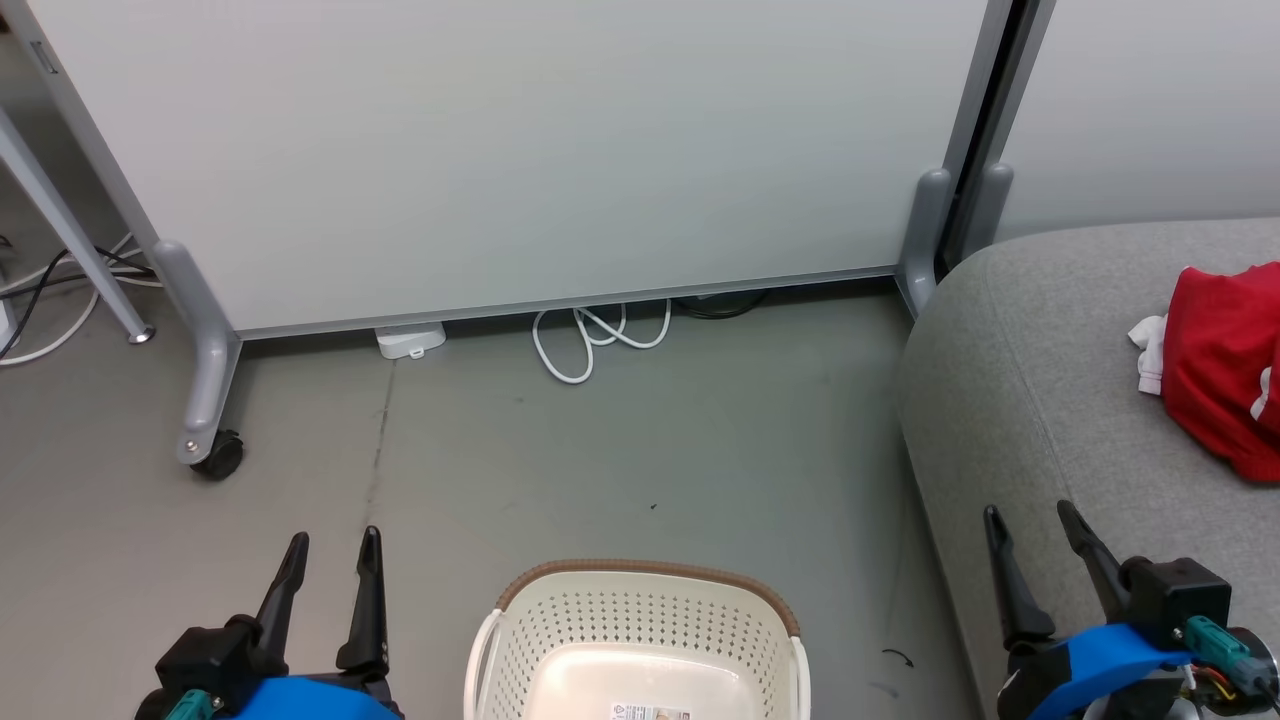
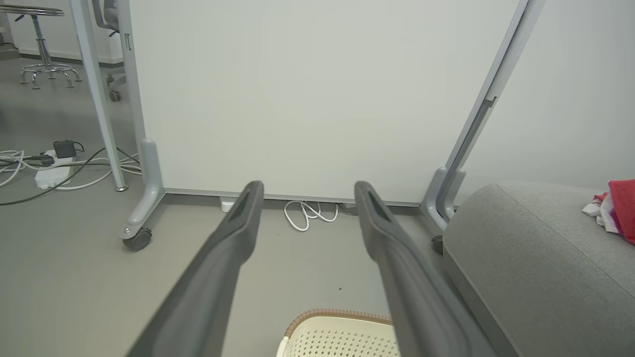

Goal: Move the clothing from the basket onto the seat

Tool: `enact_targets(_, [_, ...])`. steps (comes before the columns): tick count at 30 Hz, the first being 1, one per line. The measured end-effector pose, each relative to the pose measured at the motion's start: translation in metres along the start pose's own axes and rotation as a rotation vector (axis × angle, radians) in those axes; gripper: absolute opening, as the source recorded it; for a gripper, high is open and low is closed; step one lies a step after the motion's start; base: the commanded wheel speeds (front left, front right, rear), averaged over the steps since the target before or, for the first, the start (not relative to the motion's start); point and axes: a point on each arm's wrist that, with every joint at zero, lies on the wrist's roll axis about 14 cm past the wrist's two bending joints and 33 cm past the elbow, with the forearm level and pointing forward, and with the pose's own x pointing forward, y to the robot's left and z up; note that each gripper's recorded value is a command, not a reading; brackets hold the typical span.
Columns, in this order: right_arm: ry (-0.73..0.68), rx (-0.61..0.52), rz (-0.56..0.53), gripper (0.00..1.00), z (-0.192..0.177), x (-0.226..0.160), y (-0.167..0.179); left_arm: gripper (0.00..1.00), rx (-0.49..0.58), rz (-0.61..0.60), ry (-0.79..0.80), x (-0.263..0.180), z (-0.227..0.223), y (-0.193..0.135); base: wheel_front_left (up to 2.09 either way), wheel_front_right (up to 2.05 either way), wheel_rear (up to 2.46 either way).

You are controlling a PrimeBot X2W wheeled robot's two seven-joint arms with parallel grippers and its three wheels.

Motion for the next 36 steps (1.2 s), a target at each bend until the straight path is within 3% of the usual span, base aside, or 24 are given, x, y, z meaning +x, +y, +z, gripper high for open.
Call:
enact_targets(18, [0.013,0.016,0.009,1.0,-0.005,-0.001,0.003,1.0,-0.001,-0.024,0.031,-0.002,-0.009,-0.004,0.0,0.0,0.0])
enact_targets(19, [0.015,0.018,0.009,0.0,-0.006,-0.001,0.004,0.0,-0.003,-0.026,0.035,-0.002,-0.01,-0.004,0.0,0.0,0.0])
enact_targets(36, [0.207,0.066,-0.018,0.0,-0.068,-0.024,0.0,0.0,-0.094,0.046,0.242,-0.04,-0.078,-0.004,0.0,0.0,0.0])
